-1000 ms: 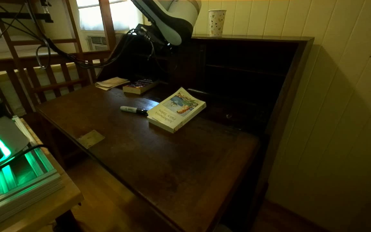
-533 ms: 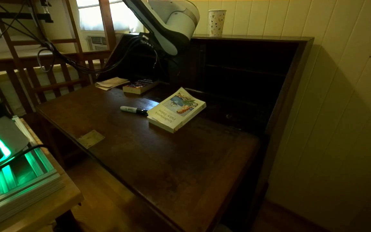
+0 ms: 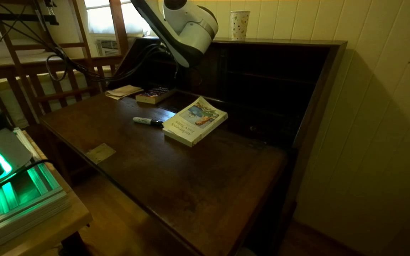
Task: Move the two books
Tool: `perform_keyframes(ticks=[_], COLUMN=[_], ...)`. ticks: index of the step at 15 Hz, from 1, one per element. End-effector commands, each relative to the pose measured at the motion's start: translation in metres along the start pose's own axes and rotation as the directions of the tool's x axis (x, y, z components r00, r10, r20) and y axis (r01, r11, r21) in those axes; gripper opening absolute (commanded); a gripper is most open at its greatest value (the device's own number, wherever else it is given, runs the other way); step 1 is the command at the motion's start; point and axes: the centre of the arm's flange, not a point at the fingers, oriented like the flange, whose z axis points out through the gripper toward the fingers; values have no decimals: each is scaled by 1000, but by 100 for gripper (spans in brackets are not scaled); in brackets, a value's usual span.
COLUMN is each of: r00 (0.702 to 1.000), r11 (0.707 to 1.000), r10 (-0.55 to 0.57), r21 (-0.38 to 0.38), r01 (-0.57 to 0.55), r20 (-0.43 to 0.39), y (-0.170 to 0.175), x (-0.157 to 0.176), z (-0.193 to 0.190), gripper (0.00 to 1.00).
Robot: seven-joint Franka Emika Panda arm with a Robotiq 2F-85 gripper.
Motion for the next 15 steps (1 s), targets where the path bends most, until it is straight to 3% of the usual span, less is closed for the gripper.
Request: perform_keyframes(ticks=[1,4,9,12,15], r00=[998,999,996,986,981], r11=[1000,998,988,976,955], r10=[-11,-18,-24,-24,-20], r21=[-8,-55,-149,-208,-286], r01=[11,16,36,58,77], r20=[-58,-33,83,164,194], y=[-1,-9,-22,-29,-35], x=[-3,2,5,2,2], z=[6,-3,-34,-55,-76], gripper=[100,100,100,100,100])
